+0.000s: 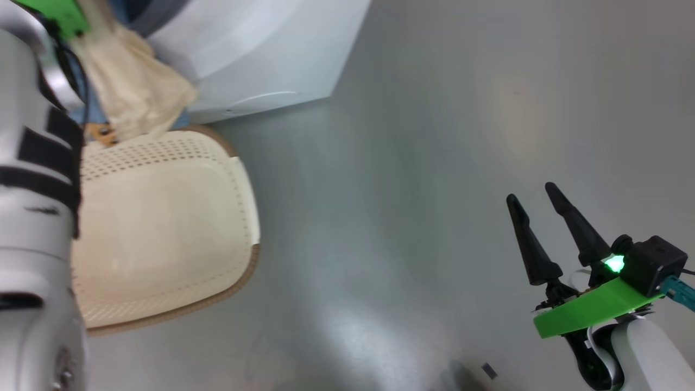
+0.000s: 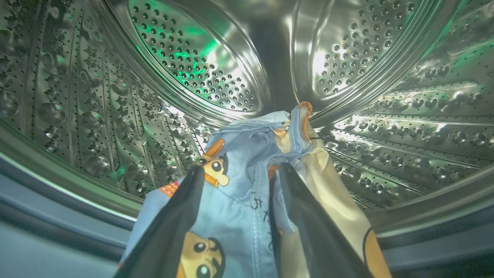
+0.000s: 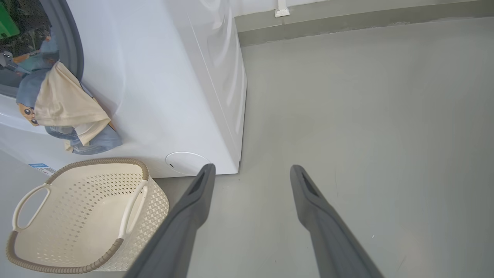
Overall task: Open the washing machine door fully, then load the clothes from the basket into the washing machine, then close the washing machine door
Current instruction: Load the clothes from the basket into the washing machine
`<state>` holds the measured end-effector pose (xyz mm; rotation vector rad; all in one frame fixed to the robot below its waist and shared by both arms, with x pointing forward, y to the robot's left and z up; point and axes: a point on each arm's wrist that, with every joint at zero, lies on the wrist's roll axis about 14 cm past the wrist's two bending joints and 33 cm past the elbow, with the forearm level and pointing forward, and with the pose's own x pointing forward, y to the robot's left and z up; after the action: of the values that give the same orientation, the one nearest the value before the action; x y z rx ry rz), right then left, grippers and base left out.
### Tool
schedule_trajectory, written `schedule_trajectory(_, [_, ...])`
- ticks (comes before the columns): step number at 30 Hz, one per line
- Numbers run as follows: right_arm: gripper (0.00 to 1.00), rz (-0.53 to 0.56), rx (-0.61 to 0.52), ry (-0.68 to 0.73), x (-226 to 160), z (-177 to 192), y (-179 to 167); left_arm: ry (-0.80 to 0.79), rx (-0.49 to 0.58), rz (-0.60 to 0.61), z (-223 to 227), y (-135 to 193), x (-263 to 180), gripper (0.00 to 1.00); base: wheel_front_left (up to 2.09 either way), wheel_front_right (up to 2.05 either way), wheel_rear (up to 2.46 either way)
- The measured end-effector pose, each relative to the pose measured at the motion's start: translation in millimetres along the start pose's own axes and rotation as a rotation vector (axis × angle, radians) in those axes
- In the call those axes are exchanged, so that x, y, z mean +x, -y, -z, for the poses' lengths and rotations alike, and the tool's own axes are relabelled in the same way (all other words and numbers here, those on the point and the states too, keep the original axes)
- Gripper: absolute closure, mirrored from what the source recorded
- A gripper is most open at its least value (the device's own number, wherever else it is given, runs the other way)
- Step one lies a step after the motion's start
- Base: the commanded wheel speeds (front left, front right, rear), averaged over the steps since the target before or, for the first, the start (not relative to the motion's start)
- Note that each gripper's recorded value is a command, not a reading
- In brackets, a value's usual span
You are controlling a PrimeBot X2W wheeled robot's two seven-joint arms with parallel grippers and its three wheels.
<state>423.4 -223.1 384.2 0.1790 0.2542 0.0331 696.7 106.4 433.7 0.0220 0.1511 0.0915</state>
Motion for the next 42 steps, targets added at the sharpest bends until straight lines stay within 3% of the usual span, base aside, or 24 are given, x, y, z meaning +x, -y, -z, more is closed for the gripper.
schedule_trajectory(11, [0.00,-0.080,0.007,0.048,17.9,-11.5,-24.6,0.024,-0.099,-0.039,16.9,-35.9,-47.5,0.00,0.00,0.00,0.00])
schedule_trajectory(23, [0.00,-0.116,-0.010,0.066,25.8,-16.7,-32.8,0.006,-0.121,-0.105,58.1,-63.7,-121.5,0.00,0.00,0.00,0.00])
schedule_trajectory(42, [0.00,-0.168,-0.064,0.129,19.8,-42.2,-48.0,-0.139,-0.134,-0.098,93.6,-54.0,-219.7,0.00,0.00,0.00,0.00])
